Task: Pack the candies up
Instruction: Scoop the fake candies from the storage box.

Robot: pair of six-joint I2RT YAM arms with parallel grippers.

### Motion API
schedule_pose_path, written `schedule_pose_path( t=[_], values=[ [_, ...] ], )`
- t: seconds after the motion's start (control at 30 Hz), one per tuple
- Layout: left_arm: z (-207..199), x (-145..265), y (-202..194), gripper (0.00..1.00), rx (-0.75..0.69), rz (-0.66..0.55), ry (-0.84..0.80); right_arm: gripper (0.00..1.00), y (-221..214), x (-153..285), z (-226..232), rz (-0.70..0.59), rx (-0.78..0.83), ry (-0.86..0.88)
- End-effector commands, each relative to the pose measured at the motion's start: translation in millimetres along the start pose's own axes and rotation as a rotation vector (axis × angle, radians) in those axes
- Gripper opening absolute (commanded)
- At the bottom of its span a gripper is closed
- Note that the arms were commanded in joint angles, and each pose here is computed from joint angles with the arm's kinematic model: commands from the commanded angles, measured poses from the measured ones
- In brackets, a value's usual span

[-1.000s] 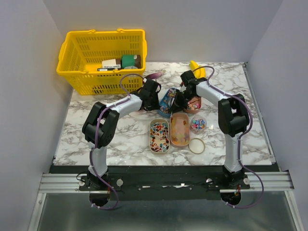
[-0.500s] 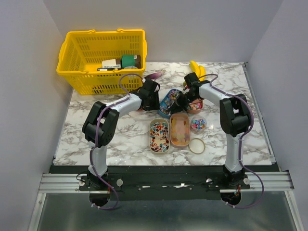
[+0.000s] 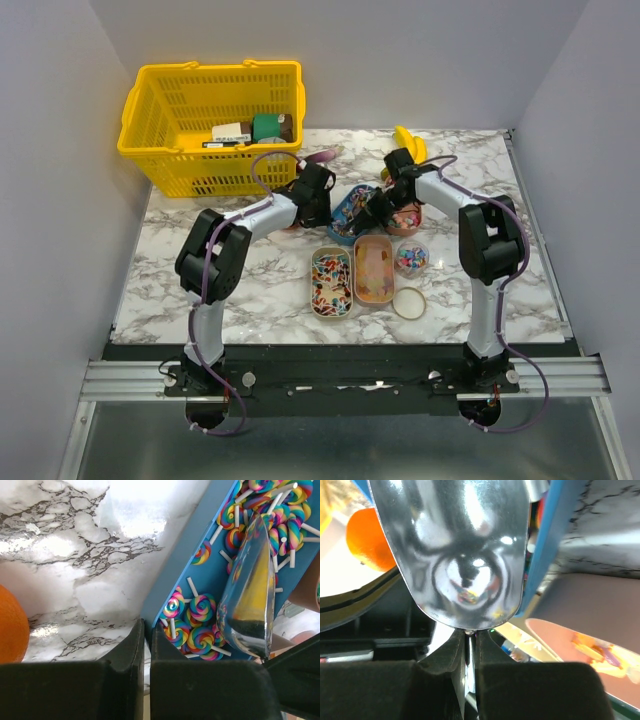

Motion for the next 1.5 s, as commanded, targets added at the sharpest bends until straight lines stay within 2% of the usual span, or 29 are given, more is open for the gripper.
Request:
schedule_pose_path(
  t=[0.0,0.37,0.8,1.17,1.47],
  values=[
    [25,-11,-26,0.00,-0.026,0.117,0.107,0.01,50,-4,-45,-0.300,-0.070,-0.233],
    [24,-12,-29,0.00,-0.005,0.121,0.105,0.01,84,-4,-74,-0.521,0.046,-0.409],
    [20,-14,-24,0.00,0.011,0.117,0.082,0.01,97,-9,-67,-0.526,0.199,-0.495],
    [17,-18,-23,0.00,0.042,0.120,0.074,0.00,50,-9,-59,-0.556,0.214,-0.502],
    [18,-17,-22,0.00,0.039,0.120,0.081,0.00,41,-17,-62,-0.554,0.212,-0.494]
  ],
)
Point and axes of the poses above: each gripper's point midway between its finger pads, its own x axis back along the fingers, its own z axis along the line the jaws close on, y = z × x, the point moved 6 cm from there along x, back along the fingers, and after that the axes turned 13 degrees about -x, right-handed, at the moved point
